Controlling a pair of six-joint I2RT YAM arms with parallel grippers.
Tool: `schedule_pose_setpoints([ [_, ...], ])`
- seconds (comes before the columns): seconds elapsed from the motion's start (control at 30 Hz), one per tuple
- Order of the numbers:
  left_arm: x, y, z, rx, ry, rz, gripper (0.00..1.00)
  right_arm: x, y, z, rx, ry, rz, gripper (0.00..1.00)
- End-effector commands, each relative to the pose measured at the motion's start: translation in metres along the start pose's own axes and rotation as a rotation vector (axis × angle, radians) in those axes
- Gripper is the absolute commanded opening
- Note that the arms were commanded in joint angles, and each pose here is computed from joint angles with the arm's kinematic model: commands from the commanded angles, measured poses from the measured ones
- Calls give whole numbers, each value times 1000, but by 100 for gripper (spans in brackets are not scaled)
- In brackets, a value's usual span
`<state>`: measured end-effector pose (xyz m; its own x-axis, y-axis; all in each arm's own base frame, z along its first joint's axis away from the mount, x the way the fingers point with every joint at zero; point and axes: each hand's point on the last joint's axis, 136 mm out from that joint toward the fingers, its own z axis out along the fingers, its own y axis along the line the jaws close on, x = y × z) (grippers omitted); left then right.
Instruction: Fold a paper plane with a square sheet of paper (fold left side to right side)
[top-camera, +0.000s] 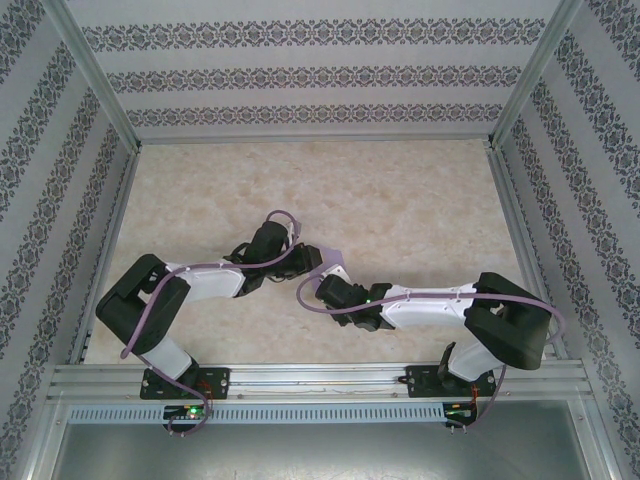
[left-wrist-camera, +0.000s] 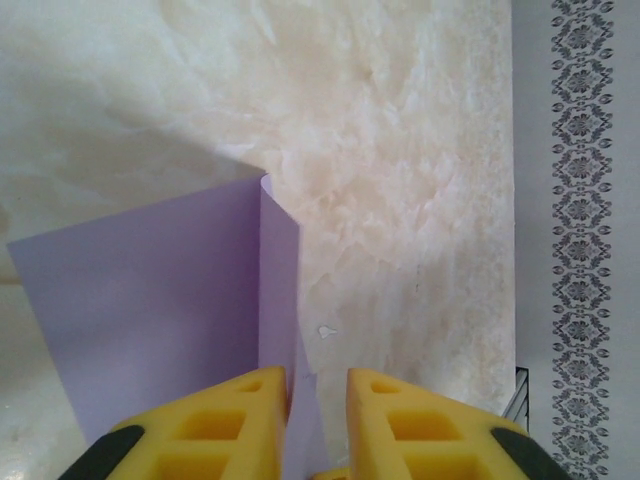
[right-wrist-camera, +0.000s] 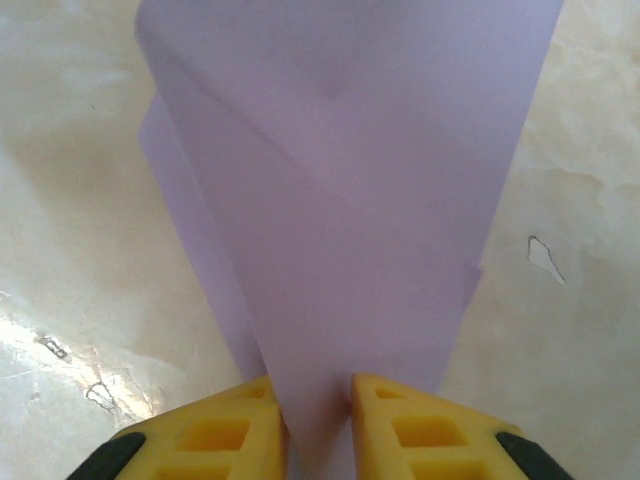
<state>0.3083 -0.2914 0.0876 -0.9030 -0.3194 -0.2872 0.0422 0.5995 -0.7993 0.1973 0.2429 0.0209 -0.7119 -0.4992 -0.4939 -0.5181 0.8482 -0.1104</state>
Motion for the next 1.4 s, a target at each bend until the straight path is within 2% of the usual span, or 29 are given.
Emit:
schedule_pose_setpoints([
  [0.0, -6, 4, -10, -30, -30, 9, 25, -5, 2, -1, 15, -11, 2, 18],
  [0.17, -10, 16, -28, -45, -59, -5, 27, -6, 2, -3, 6, -15, 11, 4],
  [0.27, -15, 24, -46, -69, -85, -8, 28, -9, 3, -6, -21, -24, 28, 0],
  [0.4, -17, 30, -70, -98, -107, 13, 30, -14, 8, -12, -115, -38, 76, 0],
  [0.57, -6, 33, -86, -121, -83, 59, 33, -18, 18, -18, -326, -32, 167, 0],
  [0.67, 2, 36, -85, -99, -68, 41, 33, -18, 19, -17, -401, -26, 206, 0],
  [1.03, 18, 40, -78, -82, -27, 11, 33, -11, 15, -9, -497, -6, 294, 0],
  [1.37, 33, 27, -48, -60, 20, 22, 37, -5, 17, -7, -614, 15, 367, 0],
])
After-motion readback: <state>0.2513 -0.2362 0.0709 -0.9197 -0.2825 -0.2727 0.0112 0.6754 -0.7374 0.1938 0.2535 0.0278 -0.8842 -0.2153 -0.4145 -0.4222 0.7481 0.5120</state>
